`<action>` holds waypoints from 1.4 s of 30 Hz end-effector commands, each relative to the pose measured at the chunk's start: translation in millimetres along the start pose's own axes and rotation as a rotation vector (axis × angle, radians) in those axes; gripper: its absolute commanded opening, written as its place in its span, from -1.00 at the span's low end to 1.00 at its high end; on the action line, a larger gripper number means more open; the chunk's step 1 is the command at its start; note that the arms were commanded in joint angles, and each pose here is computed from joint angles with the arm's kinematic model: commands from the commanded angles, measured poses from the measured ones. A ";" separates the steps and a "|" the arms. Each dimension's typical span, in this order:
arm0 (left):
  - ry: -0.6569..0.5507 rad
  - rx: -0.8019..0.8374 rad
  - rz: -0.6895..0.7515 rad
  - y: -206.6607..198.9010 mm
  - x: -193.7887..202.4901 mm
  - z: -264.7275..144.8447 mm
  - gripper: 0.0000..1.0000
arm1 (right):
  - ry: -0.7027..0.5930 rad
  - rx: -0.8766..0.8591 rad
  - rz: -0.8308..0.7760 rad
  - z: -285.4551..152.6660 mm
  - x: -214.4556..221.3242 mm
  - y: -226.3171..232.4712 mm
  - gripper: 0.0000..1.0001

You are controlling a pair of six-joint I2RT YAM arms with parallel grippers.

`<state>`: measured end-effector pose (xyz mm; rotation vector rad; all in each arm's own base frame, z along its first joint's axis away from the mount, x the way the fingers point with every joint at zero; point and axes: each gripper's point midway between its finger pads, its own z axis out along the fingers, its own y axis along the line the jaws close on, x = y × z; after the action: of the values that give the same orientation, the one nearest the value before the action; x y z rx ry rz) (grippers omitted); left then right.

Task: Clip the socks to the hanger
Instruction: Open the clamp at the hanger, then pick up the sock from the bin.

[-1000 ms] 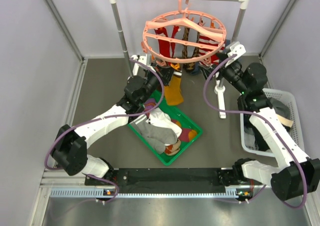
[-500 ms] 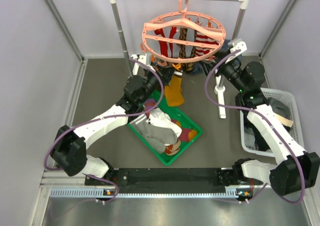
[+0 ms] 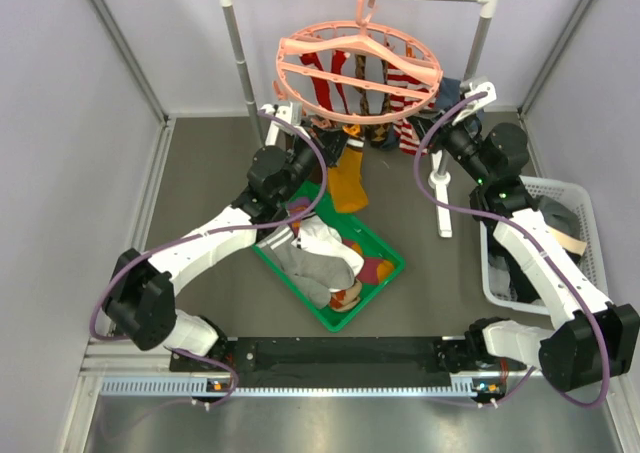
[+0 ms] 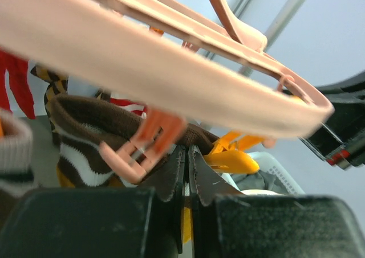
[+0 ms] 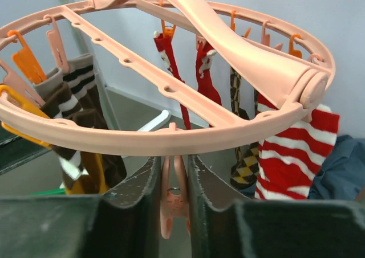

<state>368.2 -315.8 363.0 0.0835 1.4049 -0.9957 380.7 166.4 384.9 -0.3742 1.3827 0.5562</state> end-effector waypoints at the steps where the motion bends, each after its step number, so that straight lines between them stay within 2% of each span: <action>1: -0.055 0.050 0.020 -2.8 -22.1 15.0 -0.85 | -0.018 0.018 0.087 -5.0 -13.3 5.3 -0.78; 5: -0.027 0.066 0.033 14.7 -15.9 26.9 -0.74 | 0.000 0.016 0.133 -7.6 -10.5 15.6 -0.84; 8: -0.010 0.087 0.034 15.4 -15.1 27.8 -0.51 | 0.001 0.010 0.160 -9.7 -10.5 21.7 -0.84; 10: 0.005 0.104 0.042 11.1 -15.5 22.9 -0.21 | 0.002 0.012 0.163 -10.9 -9.6 23.2 -0.84; 13: 0.023 0.116 0.058 5.1 -18.1 10.8 0.10 | 0.005 0.005 0.169 -12.8 -8.3 28.4 -0.84; 15: 0.036 0.104 0.072 5.4 -18.9 1.5 0.23 | 0.002 -0.005 0.169 -14.7 -9.7 33.5 -0.84; 16: 0.038 0.095 0.079 1.8 -26.1 -6.9 0.39 | 0.002 -0.004 0.168 -15.3 -9.8 33.7 -0.84; 21: 0.091 0.002 0.111 10.2 -28.4 -38.9 0.68 | 0.004 -0.009 0.170 -16.7 -8.2 39.1 -0.84; 28: 0.213 -0.163 0.084 28.9 -17.9 -93.9 0.77 | -0.001 -0.005 0.174 -16.3 -4.9 40.4 -0.84; 29: 0.272 -0.208 0.050 36.3 -3.3 -106.0 0.77 | -0.002 -0.007 0.175 -16.2 -4.8 41.1 -0.84; 32: 0.294 -0.306 -0.022 46.9 5.3 -127.1 0.75 | 0.001 -0.003 0.168 -16.0 -3.9 39.7 -0.84; 36: 0.402 -0.510 -0.093 79.6 42.8 -162.3 0.66 | 0.005 -0.003 0.169 -15.8 -0.2 39.3 -0.84; 42: 0.429 -0.881 -0.111 143.3 76.8 -201.9 0.33 | 0.006 -0.009 0.165 -15.4 1.8 40.2 -0.84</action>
<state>290.3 -186.6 230.8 -0.2197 2.0473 -0.6280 349.2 187.8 387.2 -0.2733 1.4169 0.6861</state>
